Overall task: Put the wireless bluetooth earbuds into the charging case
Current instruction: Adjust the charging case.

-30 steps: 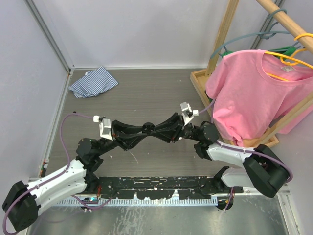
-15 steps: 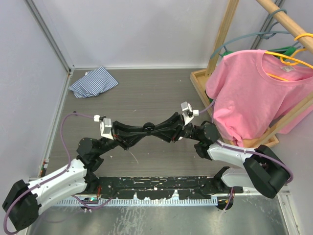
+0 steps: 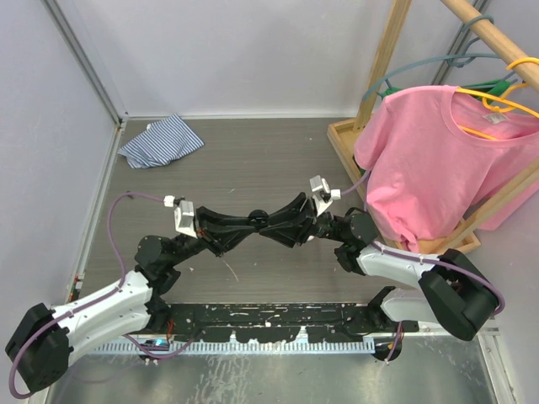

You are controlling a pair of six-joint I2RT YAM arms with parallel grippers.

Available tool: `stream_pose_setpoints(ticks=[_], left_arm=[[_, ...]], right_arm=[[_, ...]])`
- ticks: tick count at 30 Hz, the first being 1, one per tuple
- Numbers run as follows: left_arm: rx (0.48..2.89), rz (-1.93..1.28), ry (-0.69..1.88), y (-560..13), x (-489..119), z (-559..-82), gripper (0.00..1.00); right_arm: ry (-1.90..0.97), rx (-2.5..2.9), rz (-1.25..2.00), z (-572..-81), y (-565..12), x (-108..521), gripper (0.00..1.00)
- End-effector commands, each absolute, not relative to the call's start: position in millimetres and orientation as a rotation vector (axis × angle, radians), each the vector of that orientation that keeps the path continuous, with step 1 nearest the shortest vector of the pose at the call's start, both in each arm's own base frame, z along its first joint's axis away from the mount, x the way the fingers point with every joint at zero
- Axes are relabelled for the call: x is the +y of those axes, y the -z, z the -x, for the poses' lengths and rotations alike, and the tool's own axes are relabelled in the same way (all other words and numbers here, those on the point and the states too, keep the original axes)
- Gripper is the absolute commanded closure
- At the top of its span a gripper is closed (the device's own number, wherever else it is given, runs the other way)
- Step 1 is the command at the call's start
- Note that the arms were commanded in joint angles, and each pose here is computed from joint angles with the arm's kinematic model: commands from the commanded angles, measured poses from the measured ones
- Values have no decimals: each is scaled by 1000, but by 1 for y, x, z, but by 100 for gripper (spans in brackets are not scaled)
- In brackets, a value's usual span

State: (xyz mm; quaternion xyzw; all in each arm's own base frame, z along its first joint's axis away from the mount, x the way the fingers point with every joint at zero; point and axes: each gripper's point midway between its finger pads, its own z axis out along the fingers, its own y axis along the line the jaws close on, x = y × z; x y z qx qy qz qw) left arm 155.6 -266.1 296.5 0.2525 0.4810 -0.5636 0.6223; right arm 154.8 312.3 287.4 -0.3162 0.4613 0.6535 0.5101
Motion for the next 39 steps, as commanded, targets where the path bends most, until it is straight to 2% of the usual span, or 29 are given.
stream_pose_setpoints(ticks=[1, 17, 22, 30, 39], left_arm=[[988, -542, 1304, -330, -260, -153, 88], [996, -522, 1354, -330, -264, -153, 86], [1001, -515, 1358, -330, -265, -154, 83], [1027, -476, 1342, -323, -262, -159, 69], [1119, -442, 1287, -309, -257, -168, 57]], right_arm=[[-1561, 1021, 785, -152, -306, 313, 57], [-1577, 979, 767, -152, -314, 313, 61], [-1581, 977, 771, -151, -314, 313, 71], [-1550, 974, 784, -151, -312, 310, 92], [-1424, 1015, 849, -160, -300, 308, 97]])
